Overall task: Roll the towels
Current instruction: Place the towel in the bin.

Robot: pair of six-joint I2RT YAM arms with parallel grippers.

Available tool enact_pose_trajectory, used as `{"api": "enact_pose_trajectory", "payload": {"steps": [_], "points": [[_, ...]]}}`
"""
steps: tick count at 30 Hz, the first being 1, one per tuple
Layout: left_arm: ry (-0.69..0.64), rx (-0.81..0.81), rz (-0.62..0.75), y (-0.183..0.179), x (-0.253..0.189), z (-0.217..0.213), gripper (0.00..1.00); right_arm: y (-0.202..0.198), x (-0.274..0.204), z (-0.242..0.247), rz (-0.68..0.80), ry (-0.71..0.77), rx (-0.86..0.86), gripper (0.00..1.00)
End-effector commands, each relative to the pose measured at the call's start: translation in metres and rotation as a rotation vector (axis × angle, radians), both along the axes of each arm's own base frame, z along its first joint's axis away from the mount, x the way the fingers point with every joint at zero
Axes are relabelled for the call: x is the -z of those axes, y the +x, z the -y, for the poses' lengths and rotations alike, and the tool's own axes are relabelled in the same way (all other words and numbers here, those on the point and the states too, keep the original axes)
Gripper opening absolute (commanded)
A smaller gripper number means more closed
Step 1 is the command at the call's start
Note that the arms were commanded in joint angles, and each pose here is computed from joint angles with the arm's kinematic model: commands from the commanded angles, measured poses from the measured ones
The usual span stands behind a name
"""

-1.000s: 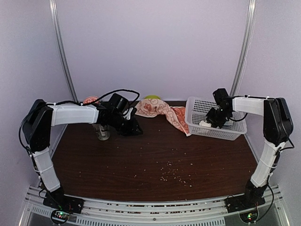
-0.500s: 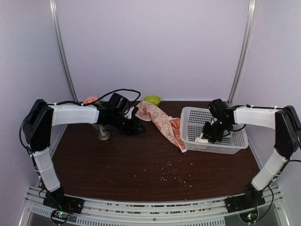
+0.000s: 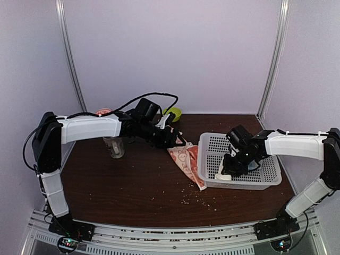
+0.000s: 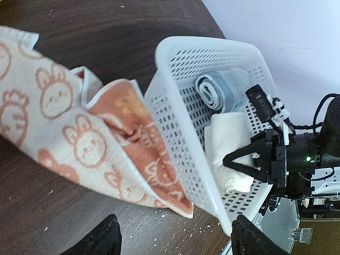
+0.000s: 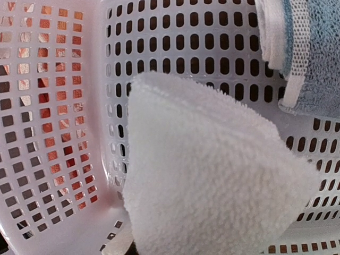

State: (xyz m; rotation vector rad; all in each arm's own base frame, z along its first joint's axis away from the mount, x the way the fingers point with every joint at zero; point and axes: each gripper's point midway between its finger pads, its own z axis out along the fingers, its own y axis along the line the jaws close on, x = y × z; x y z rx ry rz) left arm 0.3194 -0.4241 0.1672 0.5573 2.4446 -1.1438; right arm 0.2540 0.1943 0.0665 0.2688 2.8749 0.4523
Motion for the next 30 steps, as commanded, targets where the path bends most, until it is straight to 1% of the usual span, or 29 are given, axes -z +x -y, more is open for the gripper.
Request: {"api": "enact_pose_trajectory", "payload": {"steps": [1, 6, 7, 8, 14, 18, 22, 24, 26, 30], "points": [[0.002, 0.081, 0.039, -0.005, -0.003, 0.025, 0.74, -0.023, -0.002, -0.008, -0.018, -0.008, -0.082, 0.00], [0.026, 0.133, 0.021, -0.010, 0.014, 0.043, 0.76, -0.035, -0.005, -0.022, -0.016, 0.009, -0.122, 0.00], [0.030, 0.140, 0.011, -0.010, 0.019, 0.045, 0.80, -0.036, -0.005, -0.024, -0.015, 0.014, -0.124, 0.00], [0.033, 0.148, -0.001, -0.010, 0.024, 0.047, 0.81, -0.035, -0.007, -0.025, -0.011, 0.020, -0.121, 0.00], [0.017, 0.179, -0.009, -0.011, 0.028, 0.064, 0.81, -0.028, -0.018, -0.027, 0.028, 0.029, -0.110, 0.00], [0.038, 0.173, -0.036, -0.007, 0.044, 0.070, 0.77, -0.024, -0.023, -0.027, 0.043, 0.027, -0.104, 0.00], [0.034, 0.173, -0.065, -0.007, 0.050, 0.074, 0.69, -0.021, -0.033, -0.026, 0.068, 0.022, -0.096, 0.00], [0.024, 0.167, -0.065, -0.006, 0.049, 0.076, 0.62, -0.016, -0.040, -0.022, 0.093, 0.008, -0.073, 0.00], [0.014, 0.160, -0.068, -0.005, 0.048, 0.078, 0.53, -0.009, -0.050, -0.017, 0.133, 0.007, -0.035, 0.00], [-0.007, 0.133, -0.089, -0.005, 0.050, 0.078, 0.31, 0.007, -0.075, -0.006, 0.222, 0.047, 0.071, 0.00]]}}
